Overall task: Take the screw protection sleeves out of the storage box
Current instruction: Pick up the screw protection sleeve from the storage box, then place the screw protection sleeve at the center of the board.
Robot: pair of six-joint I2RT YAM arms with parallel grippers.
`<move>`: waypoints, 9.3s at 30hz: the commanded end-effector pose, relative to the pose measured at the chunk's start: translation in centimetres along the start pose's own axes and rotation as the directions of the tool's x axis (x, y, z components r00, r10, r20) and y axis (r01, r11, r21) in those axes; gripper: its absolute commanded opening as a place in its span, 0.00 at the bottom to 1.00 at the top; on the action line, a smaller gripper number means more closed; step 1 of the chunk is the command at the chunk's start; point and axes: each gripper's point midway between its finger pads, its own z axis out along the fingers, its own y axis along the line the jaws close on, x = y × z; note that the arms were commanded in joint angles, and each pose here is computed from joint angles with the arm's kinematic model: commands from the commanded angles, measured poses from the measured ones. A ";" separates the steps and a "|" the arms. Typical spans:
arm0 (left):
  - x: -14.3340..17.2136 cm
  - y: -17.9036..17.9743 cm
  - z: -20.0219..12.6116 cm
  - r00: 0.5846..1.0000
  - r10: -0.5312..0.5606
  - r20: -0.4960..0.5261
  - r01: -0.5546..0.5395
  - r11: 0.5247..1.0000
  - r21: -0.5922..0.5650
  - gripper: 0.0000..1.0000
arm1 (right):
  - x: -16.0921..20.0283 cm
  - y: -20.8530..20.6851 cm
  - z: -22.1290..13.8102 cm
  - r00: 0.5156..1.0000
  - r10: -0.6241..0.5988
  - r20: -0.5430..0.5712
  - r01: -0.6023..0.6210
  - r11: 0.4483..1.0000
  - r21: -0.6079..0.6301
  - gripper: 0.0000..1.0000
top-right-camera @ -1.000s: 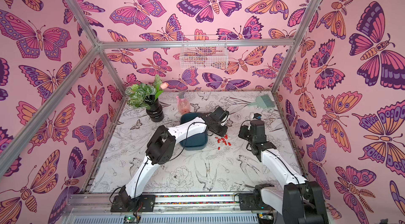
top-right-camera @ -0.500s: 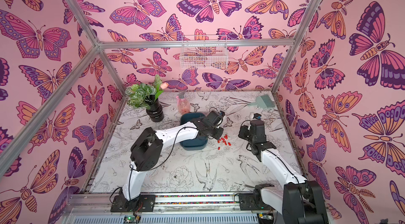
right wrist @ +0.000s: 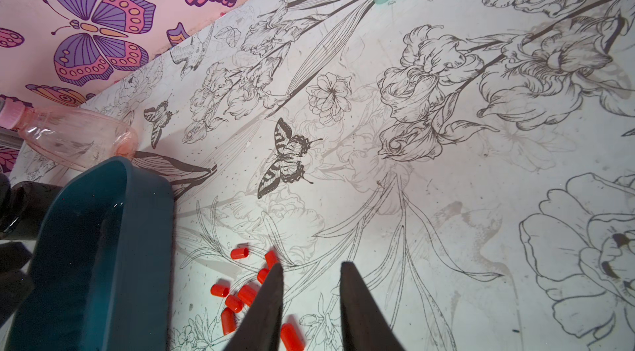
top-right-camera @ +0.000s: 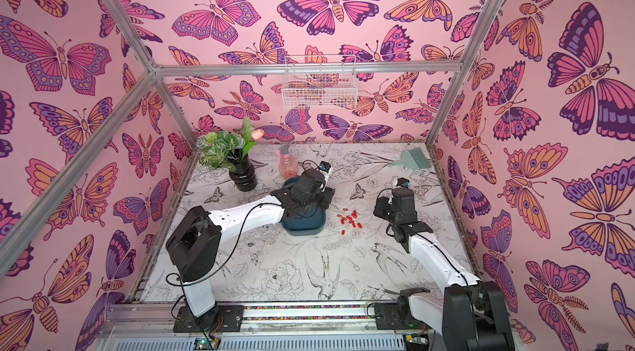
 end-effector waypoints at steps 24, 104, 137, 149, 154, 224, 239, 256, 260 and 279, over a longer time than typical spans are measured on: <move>3.0 7.8 1.7 0.940 -0.330 -0.088 0.332 0.943 0.009 0.35 | -0.8 0.4 -0.1 1.000 -0.015 0.003 0.016 1.000 -0.011 0.32; 8.3 10.3 10.5 0.919 -0.286 -0.270 0.268 0.958 -0.101 0.26 | -0.4 1.0 0.6 1.000 -0.014 -0.023 0.013 0.999 -0.045 0.32; 6.5 9.0 8.0 0.942 -0.238 -0.237 0.222 0.971 -0.092 0.04 | -0.3 1.0 0.8 0.999 -0.014 -0.032 0.012 0.999 -0.046 0.32; 4.8 8.6 5.7 0.961 -0.216 -0.174 0.206 0.976 -0.076 0.03 | -0.3 1.0 0.8 0.999 -0.015 -0.031 0.013 0.999 -0.047 0.32; 4.2 8.5 4.9 0.965 -0.213 -0.153 0.203 0.976 -0.073 0.02 | -0.3 1.0 0.8 0.999 -0.014 -0.031 0.013 0.999 -0.047 0.32; 1.6 -2.8 0.2 0.995 0.097 -0.038 -0.091 0.986 0.138 0.07 | -0.5 0.2 0.0 1.000 -0.006 0.013 0.006 1.000 -0.014 0.31; 4.3 -6.6 3.2 0.977 0.156 -0.145 -0.119 0.965 0.232 0.08 | -1.0 -1.2 -1.2 0.997 0.005 0.077 -0.009 0.999 0.044 0.36; 7.1 -6.5 6.6 0.946 0.177 -0.270 -0.127 0.973 0.193 0.08 | -0.9 -1.8 -1.0 0.997 0.031 0.071 -0.034 0.999 0.037 0.37; 7.4 -6.6 7.0 0.942 0.178 -0.285 -0.125 0.973 0.193 0.08 | -0.9 -1.6 -0.8 0.998 0.030 0.064 -0.032 0.999 0.032 0.37; 7.6 -7.3 8.9 0.935 0.187 -0.303 -0.123 0.968 0.217 0.11 | -0.9 -1.6 -0.6 0.998 0.032 0.056 -0.033 0.999 0.027 0.37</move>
